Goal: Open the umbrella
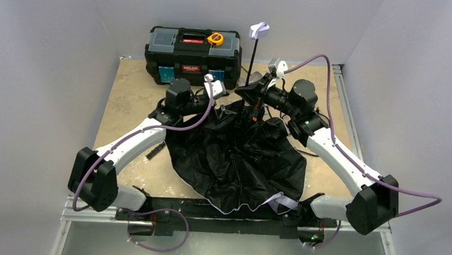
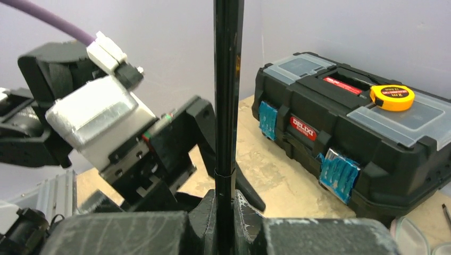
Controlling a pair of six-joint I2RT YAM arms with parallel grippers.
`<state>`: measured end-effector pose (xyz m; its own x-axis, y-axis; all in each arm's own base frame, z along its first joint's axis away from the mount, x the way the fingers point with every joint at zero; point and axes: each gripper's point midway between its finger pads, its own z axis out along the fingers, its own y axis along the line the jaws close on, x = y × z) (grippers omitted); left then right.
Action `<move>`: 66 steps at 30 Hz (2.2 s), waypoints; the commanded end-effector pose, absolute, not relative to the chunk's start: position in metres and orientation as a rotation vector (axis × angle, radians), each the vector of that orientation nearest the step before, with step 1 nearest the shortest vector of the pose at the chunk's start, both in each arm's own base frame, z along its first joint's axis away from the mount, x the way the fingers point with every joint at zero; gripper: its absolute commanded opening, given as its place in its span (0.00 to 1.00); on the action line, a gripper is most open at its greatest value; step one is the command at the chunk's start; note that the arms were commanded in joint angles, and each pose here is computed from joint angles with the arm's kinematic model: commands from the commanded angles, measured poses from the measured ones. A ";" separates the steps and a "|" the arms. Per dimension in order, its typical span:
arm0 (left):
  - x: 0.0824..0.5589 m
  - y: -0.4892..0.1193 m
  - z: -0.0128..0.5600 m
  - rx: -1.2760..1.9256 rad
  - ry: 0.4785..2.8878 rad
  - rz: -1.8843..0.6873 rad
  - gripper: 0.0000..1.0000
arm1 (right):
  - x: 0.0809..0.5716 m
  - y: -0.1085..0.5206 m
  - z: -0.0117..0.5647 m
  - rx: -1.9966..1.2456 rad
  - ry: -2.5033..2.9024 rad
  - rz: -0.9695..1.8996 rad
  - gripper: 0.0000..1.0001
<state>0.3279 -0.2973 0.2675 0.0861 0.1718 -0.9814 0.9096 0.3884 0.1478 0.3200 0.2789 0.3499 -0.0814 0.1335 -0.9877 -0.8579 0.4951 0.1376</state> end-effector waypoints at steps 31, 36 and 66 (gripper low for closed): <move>0.307 -0.306 0.130 1.134 1.847 -0.906 0.31 | 0.268 0.247 0.581 -0.516 0.954 1.001 0.00; 0.314 -0.291 0.120 1.116 1.948 -0.863 0.32 | 0.261 0.243 0.598 -0.517 0.900 0.991 0.00; 0.342 -0.177 0.089 1.248 2.188 -0.423 0.24 | 0.228 0.216 0.650 -0.486 0.669 0.908 0.00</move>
